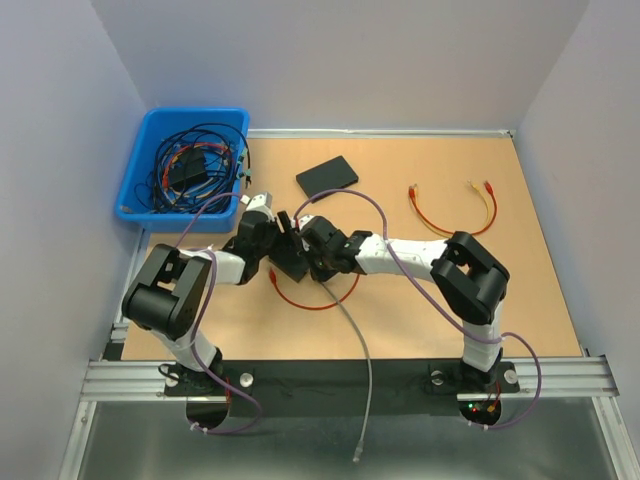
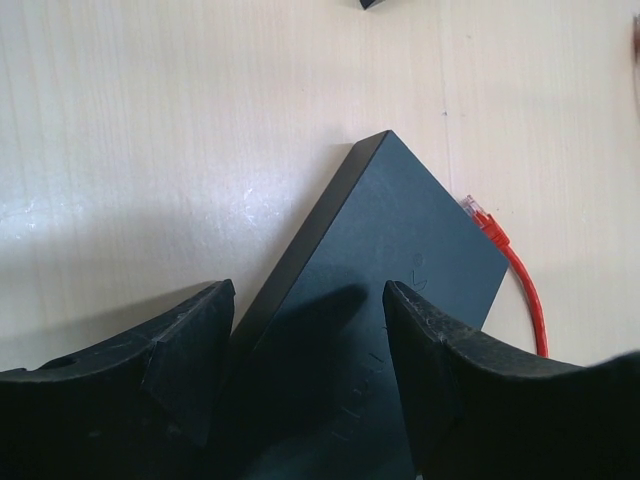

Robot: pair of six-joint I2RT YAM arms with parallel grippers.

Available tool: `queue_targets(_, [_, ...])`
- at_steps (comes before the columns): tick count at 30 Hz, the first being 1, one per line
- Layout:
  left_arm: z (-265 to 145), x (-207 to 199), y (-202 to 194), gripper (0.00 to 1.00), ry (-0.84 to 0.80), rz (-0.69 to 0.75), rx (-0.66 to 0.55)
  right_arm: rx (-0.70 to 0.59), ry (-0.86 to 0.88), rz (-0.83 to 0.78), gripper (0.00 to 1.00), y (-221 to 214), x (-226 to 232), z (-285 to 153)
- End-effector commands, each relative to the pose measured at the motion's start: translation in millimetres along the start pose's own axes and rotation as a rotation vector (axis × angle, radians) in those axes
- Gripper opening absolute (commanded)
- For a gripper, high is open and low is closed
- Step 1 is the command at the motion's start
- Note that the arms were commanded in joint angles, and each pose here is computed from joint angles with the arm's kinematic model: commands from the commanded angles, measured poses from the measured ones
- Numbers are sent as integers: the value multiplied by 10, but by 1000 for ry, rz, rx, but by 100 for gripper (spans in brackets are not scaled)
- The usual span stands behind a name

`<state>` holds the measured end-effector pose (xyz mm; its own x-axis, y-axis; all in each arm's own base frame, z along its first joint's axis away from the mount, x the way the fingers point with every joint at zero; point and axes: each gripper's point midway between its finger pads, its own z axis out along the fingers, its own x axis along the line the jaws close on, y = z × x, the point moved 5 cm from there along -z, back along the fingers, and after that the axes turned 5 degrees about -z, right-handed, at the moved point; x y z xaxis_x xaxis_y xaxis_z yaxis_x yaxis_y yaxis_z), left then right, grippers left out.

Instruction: Insert the plug into the switch port

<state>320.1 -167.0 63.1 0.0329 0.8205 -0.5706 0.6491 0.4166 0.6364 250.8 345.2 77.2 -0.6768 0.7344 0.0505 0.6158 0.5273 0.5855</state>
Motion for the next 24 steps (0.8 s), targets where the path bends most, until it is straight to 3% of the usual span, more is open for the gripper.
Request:
queue_targets(1, [-29,177,-391,73,61,-20,182,-132,-17,-46,0,328,21,16])
queue_targets(24, [-21,237,-589,73,65,-49,282,-232,-10,29,0,394,46,124])
